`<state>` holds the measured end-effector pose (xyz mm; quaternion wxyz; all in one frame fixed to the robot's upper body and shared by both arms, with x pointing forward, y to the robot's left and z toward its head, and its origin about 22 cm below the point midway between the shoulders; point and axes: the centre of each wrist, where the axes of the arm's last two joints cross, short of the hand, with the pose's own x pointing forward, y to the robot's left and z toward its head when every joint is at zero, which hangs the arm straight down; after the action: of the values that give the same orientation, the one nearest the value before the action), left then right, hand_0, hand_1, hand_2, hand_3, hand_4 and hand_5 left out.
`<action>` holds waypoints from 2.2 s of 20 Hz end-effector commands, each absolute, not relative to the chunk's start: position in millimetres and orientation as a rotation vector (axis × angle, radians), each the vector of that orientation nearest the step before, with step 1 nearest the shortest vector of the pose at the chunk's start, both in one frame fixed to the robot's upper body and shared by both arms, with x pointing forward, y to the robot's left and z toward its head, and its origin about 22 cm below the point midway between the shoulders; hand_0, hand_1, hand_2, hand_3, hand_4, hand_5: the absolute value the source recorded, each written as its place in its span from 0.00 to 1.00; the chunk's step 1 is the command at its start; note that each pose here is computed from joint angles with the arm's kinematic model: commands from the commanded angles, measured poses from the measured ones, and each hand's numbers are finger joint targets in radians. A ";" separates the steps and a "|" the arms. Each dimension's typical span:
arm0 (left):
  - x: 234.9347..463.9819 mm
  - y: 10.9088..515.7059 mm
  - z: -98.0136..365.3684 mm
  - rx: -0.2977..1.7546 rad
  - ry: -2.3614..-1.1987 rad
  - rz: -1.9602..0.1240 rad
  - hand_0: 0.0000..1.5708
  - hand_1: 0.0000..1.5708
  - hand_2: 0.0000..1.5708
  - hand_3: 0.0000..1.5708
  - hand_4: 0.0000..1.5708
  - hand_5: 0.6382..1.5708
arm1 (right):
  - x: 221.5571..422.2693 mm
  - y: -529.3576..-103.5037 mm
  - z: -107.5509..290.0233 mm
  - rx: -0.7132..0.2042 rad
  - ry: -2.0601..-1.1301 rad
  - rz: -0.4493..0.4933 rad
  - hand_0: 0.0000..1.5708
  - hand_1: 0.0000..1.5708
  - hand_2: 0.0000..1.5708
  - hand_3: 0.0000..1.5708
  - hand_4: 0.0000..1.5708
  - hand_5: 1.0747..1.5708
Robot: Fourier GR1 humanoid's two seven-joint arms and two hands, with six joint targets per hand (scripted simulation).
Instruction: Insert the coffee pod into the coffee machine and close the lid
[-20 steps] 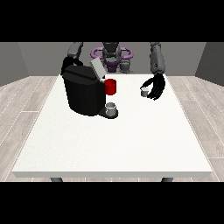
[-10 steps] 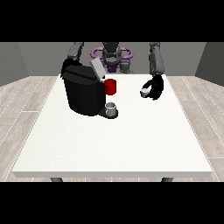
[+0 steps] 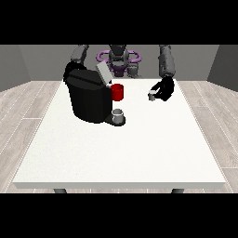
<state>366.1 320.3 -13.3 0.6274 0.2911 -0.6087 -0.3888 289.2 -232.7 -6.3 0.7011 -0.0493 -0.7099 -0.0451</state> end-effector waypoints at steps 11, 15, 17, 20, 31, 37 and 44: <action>420.8 291.1 89.3 0.595 -1.532 -0.956 0.79 0.79 0.84 0.82 0.36 1.00 | 297.5 -235.2 -14.2 -0.080 -1.572 -0.068 0.00 0.00 0.00 0.00 0.26 1.00; 425.1 308.3 111.8 0.627 -1.598 -0.941 0.79 0.79 0.84 0.82 0.36 1.00 | 303.7 -224.2 2.0 -0.043 -1.596 -0.060 0.00 0.00 0.00 0.00 0.32 1.00; 436.1 278.2 128.5 0.638 -1.610 -0.927 0.80 0.80 0.85 0.82 0.35 1.00 | 313.7 -210.2 6.2 -0.062 -1.620 -0.069 0.00 0.00 0.00 0.00 0.30 1.00; 436.6 288.3 135.8 0.691 -1.646 -0.925 0.80 0.80 0.84 0.81 0.34 1.00 | 310.2 -211.0 10.3 -0.031 -1.651 -0.051 0.00 0.00 0.00 0.00 0.32 1.00; 453.3 276.6 206.9 0.715 -1.676 -0.854 0.80 0.80 0.84 0.80 0.31 1.00 | 321.9 -225.0 42.4 -0.053 -1.679 -0.017 0.00 0.00 0.00 0.00 0.33 1.00; 459.0 251.2 215.6 0.732 -1.718 -0.851 0.82 0.82 0.83 0.78 0.32 1.00 | 323.2 -190.6 43.8 -0.072 -1.734 -0.024 0.00 0.00 0.00 0.00 0.35 1.00; 461.6 263.2 230.7 0.741 -1.652 -0.831 0.82 0.82 0.84 0.78 0.32 1.00 | 317.8 -199.7 48.6 -0.070 -1.731 -0.013 0.00 0.00 0.00 0.00 0.33 1.00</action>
<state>458.2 276.2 229.2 0.5320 0.3097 -0.7077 -0.3468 313.9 -201.8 39.8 0.6466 -0.0239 -0.7624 -0.0017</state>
